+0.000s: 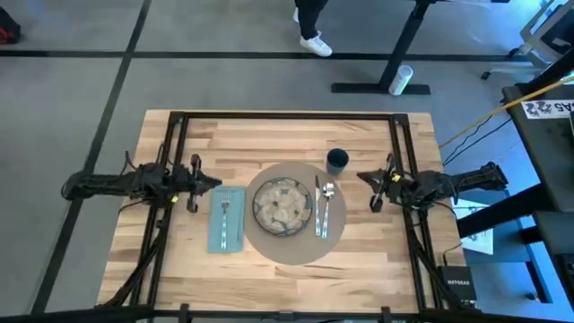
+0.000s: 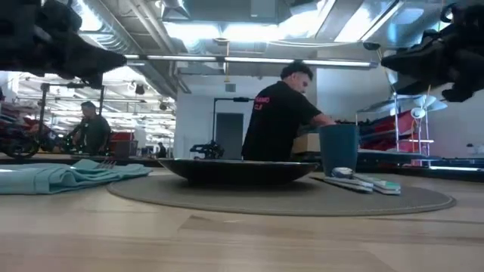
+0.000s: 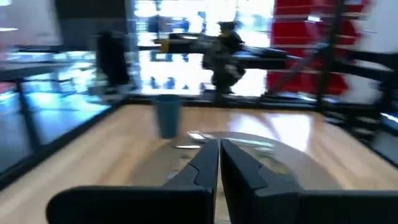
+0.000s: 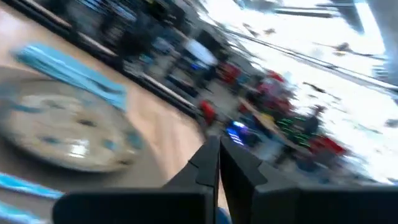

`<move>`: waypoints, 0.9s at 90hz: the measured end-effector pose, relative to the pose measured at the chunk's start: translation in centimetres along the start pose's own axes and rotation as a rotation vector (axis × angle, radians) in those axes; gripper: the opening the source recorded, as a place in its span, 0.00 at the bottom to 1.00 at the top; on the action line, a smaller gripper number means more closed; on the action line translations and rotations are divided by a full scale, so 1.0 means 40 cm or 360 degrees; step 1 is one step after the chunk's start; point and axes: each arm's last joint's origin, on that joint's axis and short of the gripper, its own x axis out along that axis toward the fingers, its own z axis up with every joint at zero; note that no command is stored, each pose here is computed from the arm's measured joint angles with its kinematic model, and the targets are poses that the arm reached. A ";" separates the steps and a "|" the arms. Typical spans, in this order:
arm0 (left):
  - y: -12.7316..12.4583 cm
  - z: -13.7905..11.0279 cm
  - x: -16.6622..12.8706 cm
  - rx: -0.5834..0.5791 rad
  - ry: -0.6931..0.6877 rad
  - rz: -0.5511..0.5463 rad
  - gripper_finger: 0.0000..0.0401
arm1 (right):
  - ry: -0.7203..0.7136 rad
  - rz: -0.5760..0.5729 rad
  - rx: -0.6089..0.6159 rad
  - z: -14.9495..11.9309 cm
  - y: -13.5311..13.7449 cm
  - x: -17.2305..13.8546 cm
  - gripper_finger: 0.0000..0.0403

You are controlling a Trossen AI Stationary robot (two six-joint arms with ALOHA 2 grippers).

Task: Set table place
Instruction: Return to Home Position

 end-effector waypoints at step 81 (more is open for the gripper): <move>0.062 -0.005 -0.001 -0.0163 0.0001 0.0235 0.00 | 0.0135 0.0174 0.0659 -0.061 -0.023 0.030 0.00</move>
